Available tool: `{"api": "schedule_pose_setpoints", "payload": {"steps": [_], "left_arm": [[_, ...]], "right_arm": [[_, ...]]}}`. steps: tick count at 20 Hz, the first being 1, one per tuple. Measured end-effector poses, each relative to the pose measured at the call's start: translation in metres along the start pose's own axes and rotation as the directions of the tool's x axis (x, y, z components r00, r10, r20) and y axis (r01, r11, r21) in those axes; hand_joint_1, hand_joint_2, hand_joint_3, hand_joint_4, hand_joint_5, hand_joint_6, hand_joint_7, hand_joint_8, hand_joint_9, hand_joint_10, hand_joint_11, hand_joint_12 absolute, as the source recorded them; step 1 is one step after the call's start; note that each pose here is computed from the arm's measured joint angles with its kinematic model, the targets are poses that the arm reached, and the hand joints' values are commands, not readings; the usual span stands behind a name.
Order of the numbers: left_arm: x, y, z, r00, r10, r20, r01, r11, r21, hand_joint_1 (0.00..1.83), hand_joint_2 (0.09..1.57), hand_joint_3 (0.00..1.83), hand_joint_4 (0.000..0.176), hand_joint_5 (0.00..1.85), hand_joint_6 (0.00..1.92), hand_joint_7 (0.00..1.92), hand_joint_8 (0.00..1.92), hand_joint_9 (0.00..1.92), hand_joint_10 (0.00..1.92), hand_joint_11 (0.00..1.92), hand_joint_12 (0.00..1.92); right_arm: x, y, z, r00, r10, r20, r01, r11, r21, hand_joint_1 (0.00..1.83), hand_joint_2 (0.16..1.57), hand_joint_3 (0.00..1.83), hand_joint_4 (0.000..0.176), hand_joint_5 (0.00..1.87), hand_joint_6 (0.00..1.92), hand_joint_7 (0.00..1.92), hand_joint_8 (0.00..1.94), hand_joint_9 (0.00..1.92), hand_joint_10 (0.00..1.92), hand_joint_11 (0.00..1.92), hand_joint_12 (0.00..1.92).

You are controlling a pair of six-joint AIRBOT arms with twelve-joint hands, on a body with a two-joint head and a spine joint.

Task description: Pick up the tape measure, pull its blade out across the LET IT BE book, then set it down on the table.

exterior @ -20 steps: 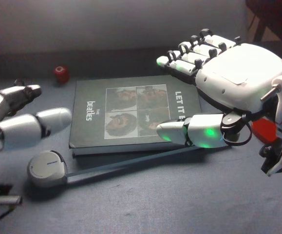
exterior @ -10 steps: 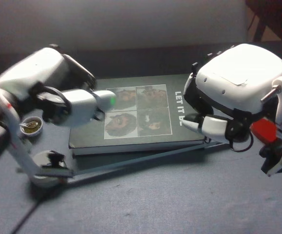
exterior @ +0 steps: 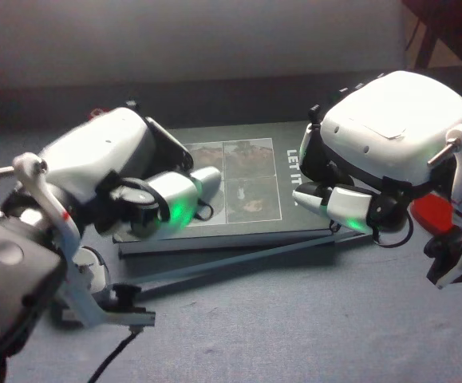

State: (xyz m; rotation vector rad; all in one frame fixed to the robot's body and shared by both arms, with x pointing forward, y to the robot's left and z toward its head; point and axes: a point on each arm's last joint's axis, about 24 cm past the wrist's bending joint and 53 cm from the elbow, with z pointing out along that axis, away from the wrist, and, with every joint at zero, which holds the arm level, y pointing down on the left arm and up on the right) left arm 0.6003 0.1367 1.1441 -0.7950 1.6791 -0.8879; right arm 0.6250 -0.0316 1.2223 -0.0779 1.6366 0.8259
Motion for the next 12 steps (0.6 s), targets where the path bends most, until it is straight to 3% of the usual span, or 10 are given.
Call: {"api": "schedule_pose_setpoints", "payload": {"steps": [3,4,5,6,8,10,11,12], "left_arm": [[0.005,-0.006,-0.001,0.9993,0.036,-0.007,-0.036,0.9989,0.032,0.66,1.26,0.00,0.012,1.15,1.92,1.15,1.92,1.28,1.92,1.40,1.92],[0.005,-0.008,-0.001,0.9981,0.061,-0.006,-0.060,0.9974,0.039,0.64,1.25,0.00,0.065,1.07,1.92,1.09,1.92,1.23,1.92,1.37,1.92],[0.005,-0.007,-0.001,0.9982,0.060,-0.005,-0.060,0.9975,0.037,0.64,1.25,0.00,0.065,1.07,1.92,1.09,1.92,1.23,1.92,1.37,1.92],[0.005,-0.005,-0.001,0.9978,0.066,-0.006,-0.065,0.9974,0.031,0.58,1.18,0.00,0.172,0.91,1.92,0.94,1.92,1.10,1.92,1.24,1.92],[0.005,-0.002,-0.001,0.9938,0.111,-0.004,-0.111,0.9937,0.018,0.46,1.06,0.00,0.176,0.86,1.92,0.87,1.92,0.99,1.92,1.14,1.92],[0.000,0.001,0.000,0.9909,0.134,0.012,-0.134,0.9909,-0.008,0.38,0.93,0.00,0.176,0.87,1.92,0.91,1.92,1.07,1.92,1.18,1.92],[-0.004,0.002,0.001,0.9912,0.129,0.027,-0.129,0.9914,-0.023,0.46,0.87,0.00,0.176,0.97,1.78,0.97,1.92,1.11,1.92,1.17,1.92],[-0.008,0.002,0.001,0.9909,0.127,0.043,-0.126,0.9916,-0.027,0.61,0.85,0.00,0.176,1.13,1.65,1.07,1.92,1.16,1.92,1.18,1.92]], "right_arm": [[0.000,0.000,0.000,1.000,-0.001,0.001,0.001,1.000,0.000,0.81,1.38,0.00,0.176,1.27,1.92,1.48,1.94,1.71,1.92,1.89,1.92],[0.000,0.000,0.000,1.000,-0.001,0.001,0.001,1.000,-0.001,0.82,1.38,0.00,0.176,1.24,1.92,1.48,1.94,1.72,1.92,1.90,1.92],[0.000,0.000,0.000,1.000,0.000,0.000,0.000,1.000,-0.001,0.82,1.38,0.00,0.176,1.24,1.92,1.48,1.94,1.72,1.92,1.90,1.92],[0.000,0.000,0.000,1.000,0.000,0.001,0.000,1.000,-0.001,0.85,1.40,0.00,0.176,1.20,1.92,1.46,1.94,1.72,1.92,1.92,1.92],[0.000,0.000,0.000,1.000,0.001,0.001,-0.001,1.000,-0.001,0.85,1.41,0.00,0.176,1.16,1.92,1.37,1.94,1.64,1.92,1.88,1.92],[0.000,0.000,0.000,1.000,0.005,0.001,-0.005,1.000,-0.001,0.81,1.40,0.00,0.164,1.09,1.92,1.27,1.94,1.58,1.92,1.83,1.92],[0.000,0.000,0.000,1.000,0.006,0.000,-0.006,1.000,-0.001,0.85,1.38,0.00,0.156,1.10,1.92,1.27,1.94,1.56,1.92,1.77,1.92],[0.000,0.000,0.000,1.000,0.010,-0.001,-0.010,1.000,-0.001,0.88,1.36,0.00,0.172,1.18,1.92,1.37,1.94,1.60,1.92,1.74,1.92]]}}
